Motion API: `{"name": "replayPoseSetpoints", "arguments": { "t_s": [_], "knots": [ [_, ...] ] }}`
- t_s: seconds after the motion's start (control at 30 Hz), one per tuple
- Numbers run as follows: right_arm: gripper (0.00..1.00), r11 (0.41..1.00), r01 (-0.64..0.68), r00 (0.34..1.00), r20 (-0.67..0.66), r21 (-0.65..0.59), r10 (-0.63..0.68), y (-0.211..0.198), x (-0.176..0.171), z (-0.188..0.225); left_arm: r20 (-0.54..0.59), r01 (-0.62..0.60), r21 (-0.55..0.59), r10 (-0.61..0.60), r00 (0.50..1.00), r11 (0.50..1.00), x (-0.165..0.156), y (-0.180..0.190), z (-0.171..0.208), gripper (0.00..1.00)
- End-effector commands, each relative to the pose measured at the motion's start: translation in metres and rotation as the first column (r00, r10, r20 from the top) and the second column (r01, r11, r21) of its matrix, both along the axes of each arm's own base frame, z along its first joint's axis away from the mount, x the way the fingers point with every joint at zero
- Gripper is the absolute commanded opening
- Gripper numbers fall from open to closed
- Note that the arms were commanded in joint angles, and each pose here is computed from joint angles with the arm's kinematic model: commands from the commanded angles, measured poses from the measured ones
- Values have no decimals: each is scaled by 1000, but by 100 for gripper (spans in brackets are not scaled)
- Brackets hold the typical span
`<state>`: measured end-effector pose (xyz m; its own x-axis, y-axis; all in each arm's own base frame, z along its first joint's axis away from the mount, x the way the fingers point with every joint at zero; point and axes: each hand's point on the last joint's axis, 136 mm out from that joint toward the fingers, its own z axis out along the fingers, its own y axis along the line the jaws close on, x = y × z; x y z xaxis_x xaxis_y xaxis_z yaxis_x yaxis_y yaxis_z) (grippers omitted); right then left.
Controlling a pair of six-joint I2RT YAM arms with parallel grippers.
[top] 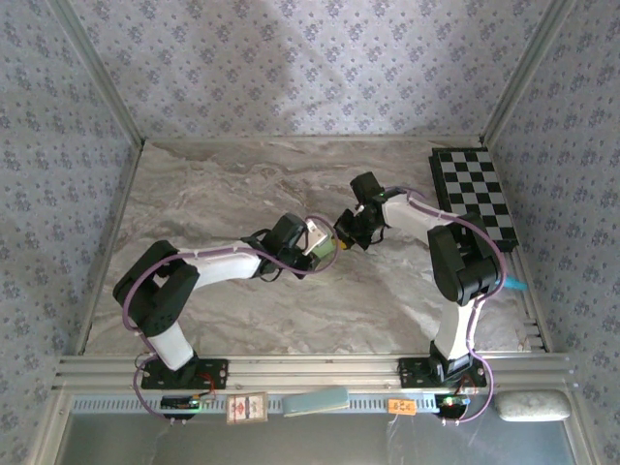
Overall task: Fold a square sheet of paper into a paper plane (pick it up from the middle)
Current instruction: Fifth fold the wing at the center of the table.
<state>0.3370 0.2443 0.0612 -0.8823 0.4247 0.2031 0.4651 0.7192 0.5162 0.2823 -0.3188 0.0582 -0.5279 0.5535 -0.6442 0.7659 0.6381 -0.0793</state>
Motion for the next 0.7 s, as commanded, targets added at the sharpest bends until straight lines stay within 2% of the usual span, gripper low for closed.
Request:
{"name": "replayPoseSetpoints", "arguments": {
  "t_s": [0.0,0.4,0.67],
  "knots": [
    [2,1000,12,999,-30,1,-12,-1,-7,0,18,26,28,-26,1000,999,-1,-5,-1,30],
    [2,1000,21,999,-38,-3,-21,-3,-7,-1,-2,36,61,-36,999,997,-6,-6,-14,30],
    [4,1000,25,999,-48,-4,-25,-4,-8,-2,-9,27,65,-26,1000,998,-7,-4,-18,19]
  ]
}}
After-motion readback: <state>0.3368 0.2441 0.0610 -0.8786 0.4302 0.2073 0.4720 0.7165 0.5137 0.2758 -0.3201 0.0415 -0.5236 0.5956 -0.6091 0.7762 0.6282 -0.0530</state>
